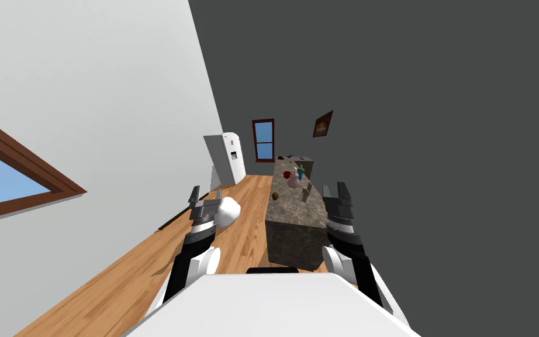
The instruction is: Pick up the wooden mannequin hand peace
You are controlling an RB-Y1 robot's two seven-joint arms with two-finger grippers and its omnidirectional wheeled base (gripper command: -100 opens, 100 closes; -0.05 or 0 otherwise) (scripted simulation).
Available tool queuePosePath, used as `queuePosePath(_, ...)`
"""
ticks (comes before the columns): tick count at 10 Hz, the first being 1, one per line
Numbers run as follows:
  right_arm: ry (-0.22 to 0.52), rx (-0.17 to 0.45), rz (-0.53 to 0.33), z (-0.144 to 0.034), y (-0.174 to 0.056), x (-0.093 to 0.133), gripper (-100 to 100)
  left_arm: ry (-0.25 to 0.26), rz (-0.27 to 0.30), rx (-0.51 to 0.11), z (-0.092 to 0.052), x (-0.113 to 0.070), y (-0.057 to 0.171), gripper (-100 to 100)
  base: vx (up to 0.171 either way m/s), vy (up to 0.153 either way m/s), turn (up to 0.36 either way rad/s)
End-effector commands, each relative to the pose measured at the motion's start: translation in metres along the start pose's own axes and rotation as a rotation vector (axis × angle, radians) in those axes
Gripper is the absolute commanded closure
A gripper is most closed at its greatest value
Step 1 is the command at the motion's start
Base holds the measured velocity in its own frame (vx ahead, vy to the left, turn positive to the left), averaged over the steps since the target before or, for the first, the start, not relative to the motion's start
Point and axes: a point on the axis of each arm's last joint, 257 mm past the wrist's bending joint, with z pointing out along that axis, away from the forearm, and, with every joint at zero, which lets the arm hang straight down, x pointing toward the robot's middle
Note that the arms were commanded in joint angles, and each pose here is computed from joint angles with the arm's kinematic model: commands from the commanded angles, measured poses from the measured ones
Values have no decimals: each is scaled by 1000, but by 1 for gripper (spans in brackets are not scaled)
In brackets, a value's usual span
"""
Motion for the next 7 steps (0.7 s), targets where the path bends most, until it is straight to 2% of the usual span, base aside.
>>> queuePosePath(1,45,14,-28,-3,-6,4,-100,0,0,0,0,0,0,0,-3,-9,20)
queuePosePath(4,154,73,-116,-17,-29,10,-100,0,0,0,0,0,0,0,-9,-32,35)
queuePosePath(7,273,166,-236,-42,-63,10,-100,0,0,0,0,0,0,0,-18,-46,63)
